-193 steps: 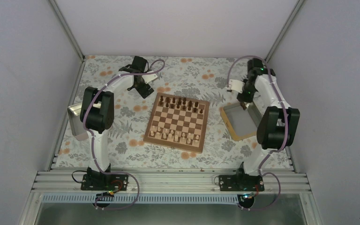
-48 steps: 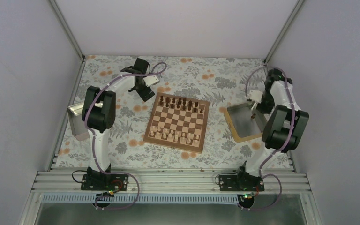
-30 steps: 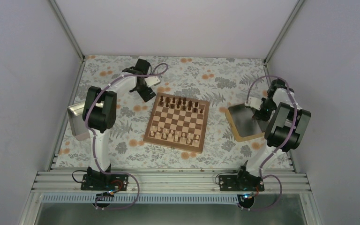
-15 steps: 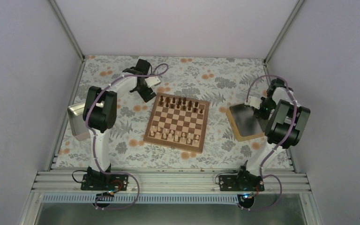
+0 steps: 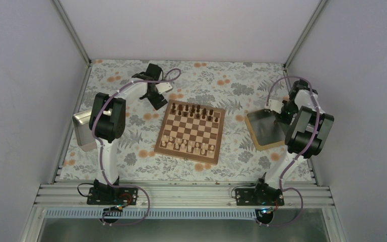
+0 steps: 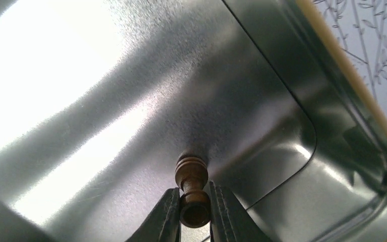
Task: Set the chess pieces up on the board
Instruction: Pick up the chess piece from the storage box, then place the chess piece on the chessboard.
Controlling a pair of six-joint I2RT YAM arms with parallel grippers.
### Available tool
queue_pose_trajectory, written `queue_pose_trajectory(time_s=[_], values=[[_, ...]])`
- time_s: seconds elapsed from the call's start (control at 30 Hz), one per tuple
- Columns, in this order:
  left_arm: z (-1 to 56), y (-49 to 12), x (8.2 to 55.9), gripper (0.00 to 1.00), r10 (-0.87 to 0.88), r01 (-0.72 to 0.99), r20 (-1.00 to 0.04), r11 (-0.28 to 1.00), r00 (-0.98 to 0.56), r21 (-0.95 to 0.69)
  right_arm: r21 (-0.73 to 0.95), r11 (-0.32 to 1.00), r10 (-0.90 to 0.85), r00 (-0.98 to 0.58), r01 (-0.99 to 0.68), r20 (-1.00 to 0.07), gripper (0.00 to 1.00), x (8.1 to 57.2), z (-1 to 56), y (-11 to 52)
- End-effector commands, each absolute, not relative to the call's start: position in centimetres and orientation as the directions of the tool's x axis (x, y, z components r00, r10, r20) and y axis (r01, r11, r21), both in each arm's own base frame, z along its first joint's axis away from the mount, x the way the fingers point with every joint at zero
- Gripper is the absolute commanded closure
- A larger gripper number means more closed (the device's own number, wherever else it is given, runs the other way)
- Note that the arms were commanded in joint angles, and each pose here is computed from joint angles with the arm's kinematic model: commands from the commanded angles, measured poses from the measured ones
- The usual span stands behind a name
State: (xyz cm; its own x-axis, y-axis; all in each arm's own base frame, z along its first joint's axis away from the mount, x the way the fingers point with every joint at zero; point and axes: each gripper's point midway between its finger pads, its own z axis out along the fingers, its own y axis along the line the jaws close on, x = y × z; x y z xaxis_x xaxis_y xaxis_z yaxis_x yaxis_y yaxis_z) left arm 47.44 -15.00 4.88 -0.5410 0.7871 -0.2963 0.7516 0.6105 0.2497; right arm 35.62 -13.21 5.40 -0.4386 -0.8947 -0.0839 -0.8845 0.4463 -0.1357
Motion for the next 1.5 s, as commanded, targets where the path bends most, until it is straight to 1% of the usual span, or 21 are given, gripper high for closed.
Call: queue_pose_trajectory(time_s=[0.0,0.27,0.47,0.6,0.77,0.9,1.03,1.27,1.47], values=[[4.9,-14.8,47.3,0.00,0.794,0.752,-0.285,0.603,-0.536,0.267,-0.135,0.458,-0.888,-0.444,-0.879,-0.123,0.92,36.0,7.8,-13.0],[4.9,-14.6,47.3,0.00,0.793,0.749,-0.285,0.605,-0.538,0.269,-0.111,0.461,-0.885,-0.448,-0.880,-0.128,0.92,35.7,8.0,-12.6],[5.2,-13.4,47.7,0.00,0.789,0.733,-0.278,0.613,-0.548,0.295,-0.131,0.428,-0.901,-0.410,-0.894,-0.143,0.92,37.3,9.9,-10.6],[5.9,-12.0,48.2,0.00,0.770,0.710,-0.289,0.637,-0.568,0.302,-0.147,0.356,-0.930,-0.334,-0.923,-0.155,0.92,39.0,11.9,-6.4],[6.4,-11.1,48.4,0.00,0.762,0.695,-0.293,0.647,-0.578,0.313,-0.129,0.242,-0.956,-0.214,-0.962,-0.200,0.92,40.8,13.3,1.6],[6.6,-11.0,48.5,0.00,0.762,0.692,-0.294,0.647,-0.576,0.320,-0.115,0.169,-0.968,-0.144,-0.979,-0.205,0.91,42.0,12.3,6.6],[6.9,-11.0,48.5,0.00,0.763,0.692,-0.297,0.646,-0.574,0.324,-0.090,0.099,-0.977,-0.080,-0.991,-0.196,0.91,42.1,10.4,10.9],[7.4,-10.9,48.6,0.00,0.761,0.687,-0.308,0.648,-0.571,0.328,-0.076,0.033,-0.986,-0.021,-0.997,-0.163,0.91,41.7,8.0,15.0],[7.3,-10.9,48.5,0.00,0.761,0.690,-0.307,0.648,-0.571,0.324,-0.063,0.017,-0.992,-0.009,-0.998,-0.123,0.91,40.9,7.1,15.9]])
